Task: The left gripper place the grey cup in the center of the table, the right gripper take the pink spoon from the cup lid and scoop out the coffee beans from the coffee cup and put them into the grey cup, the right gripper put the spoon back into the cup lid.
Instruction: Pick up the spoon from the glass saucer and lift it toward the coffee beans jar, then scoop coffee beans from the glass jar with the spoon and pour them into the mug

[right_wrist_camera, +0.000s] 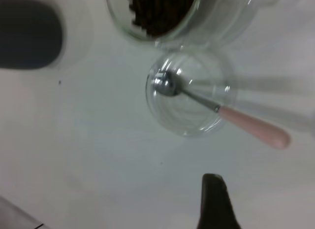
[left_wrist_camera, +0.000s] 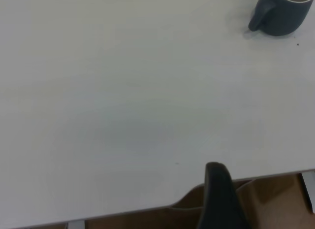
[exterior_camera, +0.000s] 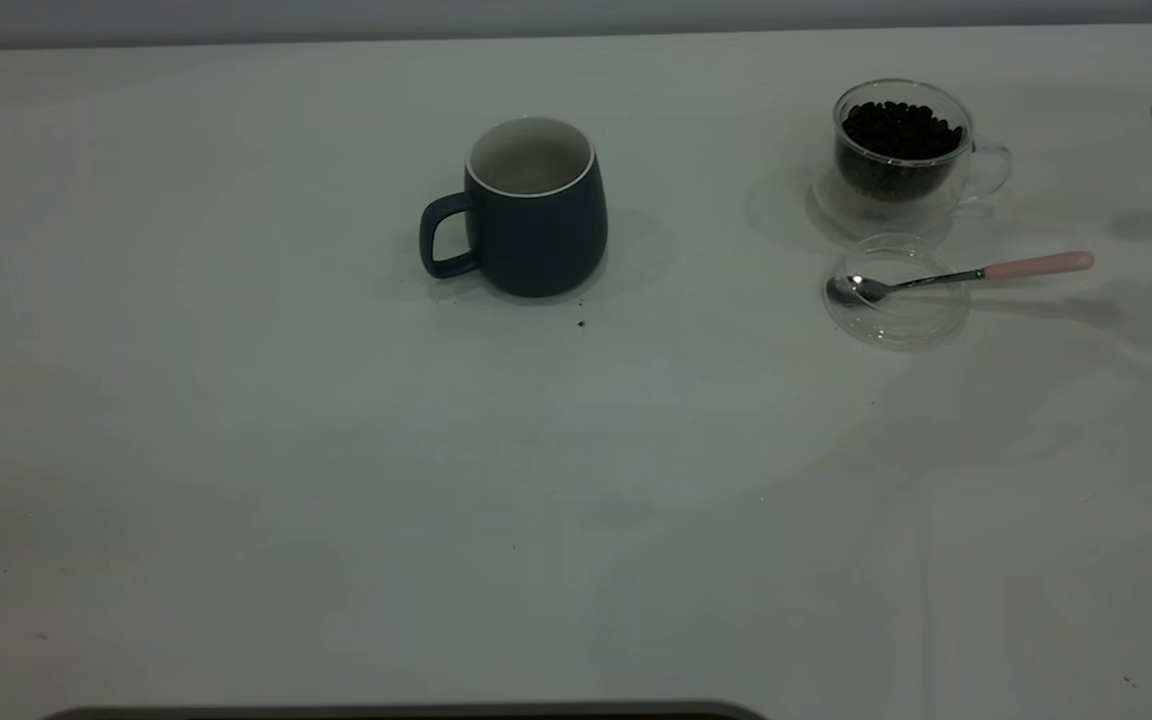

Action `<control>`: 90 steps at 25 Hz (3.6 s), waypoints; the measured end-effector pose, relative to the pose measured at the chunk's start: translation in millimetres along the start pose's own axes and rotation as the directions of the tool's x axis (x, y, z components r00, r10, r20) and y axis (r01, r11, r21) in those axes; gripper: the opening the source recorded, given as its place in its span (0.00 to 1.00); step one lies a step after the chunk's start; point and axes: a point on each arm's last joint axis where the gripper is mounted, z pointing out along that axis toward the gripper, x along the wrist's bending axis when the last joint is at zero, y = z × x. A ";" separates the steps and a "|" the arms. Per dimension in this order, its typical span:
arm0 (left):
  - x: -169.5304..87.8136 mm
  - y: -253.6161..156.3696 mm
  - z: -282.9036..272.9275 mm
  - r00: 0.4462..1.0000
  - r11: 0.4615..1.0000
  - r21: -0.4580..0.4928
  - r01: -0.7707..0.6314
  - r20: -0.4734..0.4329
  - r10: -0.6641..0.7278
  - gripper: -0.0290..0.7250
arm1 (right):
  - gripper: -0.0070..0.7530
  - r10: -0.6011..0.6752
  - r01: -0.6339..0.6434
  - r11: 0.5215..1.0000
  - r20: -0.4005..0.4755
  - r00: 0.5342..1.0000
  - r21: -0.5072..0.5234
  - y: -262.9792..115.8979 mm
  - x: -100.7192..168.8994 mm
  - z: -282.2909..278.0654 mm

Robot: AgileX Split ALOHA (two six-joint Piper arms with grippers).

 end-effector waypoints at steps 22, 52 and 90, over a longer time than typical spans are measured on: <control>0.0 0.0 0.0 1.000 1.000 0.000 -0.002 0.000 0.002 0.72 | 0.71 0.150 -0.157 0.986 -0.132 0.980 -0.049 -19.8 -46.9 80.9; 0.0 0.0 0.0 1.000 1.000 0.000 0.001 0.000 -0.001 0.72 | 0.48 0.151 -0.157 0.987 -0.236 0.960 -0.010 -27.8 -38.0 107.4; 0.0 0.1 0.0 1.000 1.000 -0.001 -0.002 0.000 0.002 0.72 | 0.14 -0.102 0.061 0.955 -0.127 0.987 -0.289 26.0 8.1 21.1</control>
